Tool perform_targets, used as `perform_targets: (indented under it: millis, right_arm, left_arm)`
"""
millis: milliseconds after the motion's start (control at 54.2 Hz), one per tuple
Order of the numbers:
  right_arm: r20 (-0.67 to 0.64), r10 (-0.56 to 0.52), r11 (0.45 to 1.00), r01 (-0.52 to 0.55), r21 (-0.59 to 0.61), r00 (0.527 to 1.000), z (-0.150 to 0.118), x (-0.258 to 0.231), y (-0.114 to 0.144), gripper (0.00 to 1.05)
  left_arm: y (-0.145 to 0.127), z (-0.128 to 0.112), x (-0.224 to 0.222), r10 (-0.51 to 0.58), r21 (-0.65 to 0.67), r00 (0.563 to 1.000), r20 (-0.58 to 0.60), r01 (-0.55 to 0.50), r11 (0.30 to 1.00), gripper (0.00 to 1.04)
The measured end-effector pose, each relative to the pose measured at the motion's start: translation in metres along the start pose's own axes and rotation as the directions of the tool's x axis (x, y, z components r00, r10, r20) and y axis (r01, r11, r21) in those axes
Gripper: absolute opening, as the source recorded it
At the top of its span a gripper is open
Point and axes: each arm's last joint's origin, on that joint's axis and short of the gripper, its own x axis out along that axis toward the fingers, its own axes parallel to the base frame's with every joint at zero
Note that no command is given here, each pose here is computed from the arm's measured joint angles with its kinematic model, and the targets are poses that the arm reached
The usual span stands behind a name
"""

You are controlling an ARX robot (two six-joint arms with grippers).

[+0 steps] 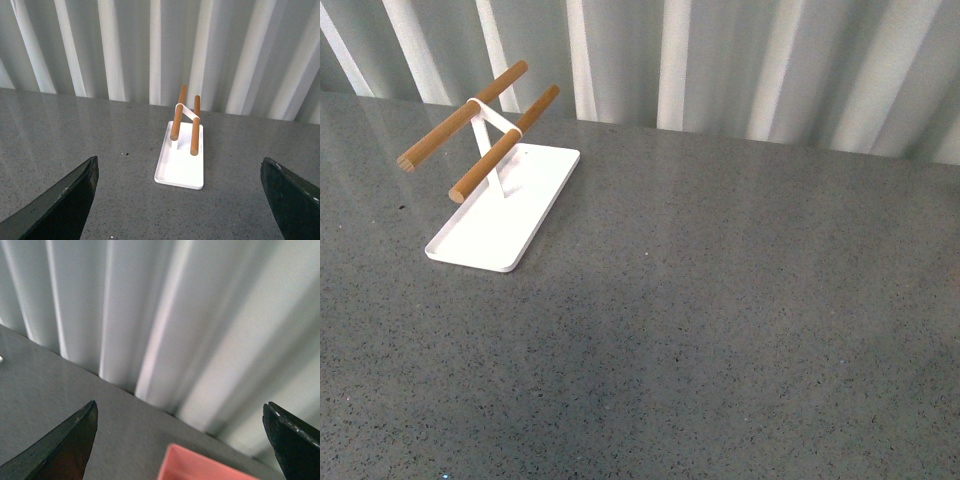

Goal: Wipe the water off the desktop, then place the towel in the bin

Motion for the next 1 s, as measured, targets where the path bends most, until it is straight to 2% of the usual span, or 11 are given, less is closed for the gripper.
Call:
perform_targets:
  millis: [74, 184, 240, 295, 461, 553, 627, 701, 996]
  right_arm:
    - [0.04, 0.009, 1.0, -0.01, 0.015, 0.999, 0.0, -0.005, 0.034, 0.97]
    - [0.083, -0.225, 0.967, 0.212, 0.144, 0.971, -0.022, -0.012, 0.082, 0.76]
    - [0.067, -0.265, 0.946, 0.247, 0.209, 0.962, -0.041, -0.018, 0.106, 0.66]
    - [0.053, -0.259, 0.941, 0.239, 0.241, 0.965, -0.061, -0.024, 0.125, 0.54]
    - [0.036, -0.251, 0.935, 0.232, 0.269, 0.967, -0.09, -0.032, 0.147, 0.24]
    - [0.038, -0.252, 0.934, 0.233, 0.272, 0.967, -0.103, -0.039, 0.158, 0.03]
    - [0.031, -0.275, 0.927, 0.256, 0.276, 0.961, -0.11, -0.042, 0.168, 0.03]
    - [0.04, -0.247, 0.934, 0.227, 0.274, 0.968, -0.115, -0.044, 0.175, 0.03]
    - [0.041, -0.25, 0.933, 0.229, 0.276, 0.967, -0.133, -0.055, 0.184, 0.03]
  left_arm:
    - [0.0, 0.0, 0.0, 0.0, 0.0, 1.0, 0.0, 0.0, 1.0, 0.98]
    - [0.0, 0.0, 0.0, 0.0, 0.0, 1.0, 0.0, 0.0, 1.0, 0.98]
    - [0.0, 0.0, 0.0, 0.0, 0.0, 1.0, 0.0, 0.0, 1.0, 0.98]
    - [0.0, 0.0, 0.0, 0.0, 0.0, 1.0, 0.0, 0.0, 1.0, 0.98]
    - [0.0, 0.0, 0.0, 0.0, 0.0, 1.0, 0.0, 0.0, 1.0, 0.98]
    - [0.0, 0.0, 0.0, 0.0, 0.0, 1.0, 0.0, 0.0, 1.0, 0.98]
    - [0.0, 0.0, 0.0, 0.0, 0.0, 1.0, 0.0, 0.0, 1.0, 0.98]
    - [0.0, 0.0, 0.0, 0.0, 0.0, 1.0, 0.0, 0.0, 1.0, 0.98]
    - [0.0, 0.0, 0.0, 0.0, 0.0, 1.0, 0.0, 0.0, 1.0, 0.98]
